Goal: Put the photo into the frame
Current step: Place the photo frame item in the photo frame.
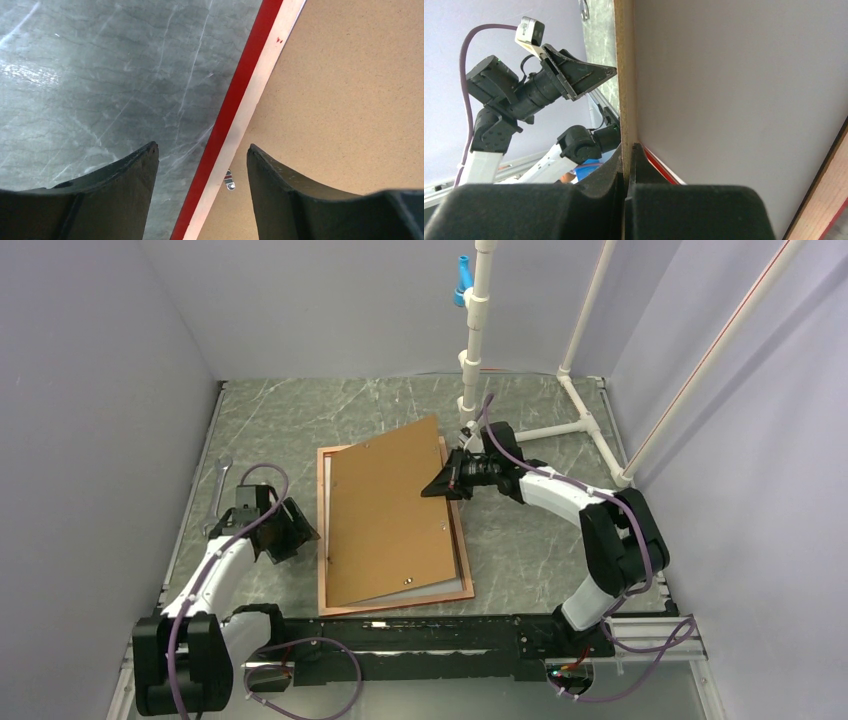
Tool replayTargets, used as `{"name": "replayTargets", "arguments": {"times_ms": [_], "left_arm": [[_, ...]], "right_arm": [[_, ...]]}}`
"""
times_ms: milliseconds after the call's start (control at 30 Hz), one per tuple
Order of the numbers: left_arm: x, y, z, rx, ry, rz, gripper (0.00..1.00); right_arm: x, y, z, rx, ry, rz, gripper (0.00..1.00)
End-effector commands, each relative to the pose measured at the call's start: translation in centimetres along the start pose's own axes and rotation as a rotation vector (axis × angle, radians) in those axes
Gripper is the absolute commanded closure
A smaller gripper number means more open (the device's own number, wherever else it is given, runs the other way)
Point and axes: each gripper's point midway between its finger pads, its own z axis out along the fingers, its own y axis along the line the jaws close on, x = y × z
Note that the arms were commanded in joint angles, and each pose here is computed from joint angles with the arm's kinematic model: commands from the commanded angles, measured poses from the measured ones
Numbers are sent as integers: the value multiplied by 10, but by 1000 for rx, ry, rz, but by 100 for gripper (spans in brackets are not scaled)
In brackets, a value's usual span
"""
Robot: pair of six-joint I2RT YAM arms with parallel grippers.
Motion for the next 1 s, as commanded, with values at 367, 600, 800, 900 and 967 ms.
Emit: {"name": "replayTargets", "arguments": {"times_ms": [367, 600, 800, 900, 967], "left_arm": [[1, -7, 12, 51, 38, 38, 35], [2, -10, 10, 65, 51, 39, 35], [3, -17, 4, 103, 36, 35, 34], [1, -25, -4, 149, 13, 38, 34], [1, -31, -10, 176, 6, 44, 33]], "right_arm": [[9, -18, 18, 75, 104, -70, 100], [16, -30, 27, 144, 129, -90, 100], [14, -36, 26, 181, 98, -110, 72], [12, -38, 28, 203, 88, -131, 59], [12, -40, 31, 220, 91, -139, 52]]}}
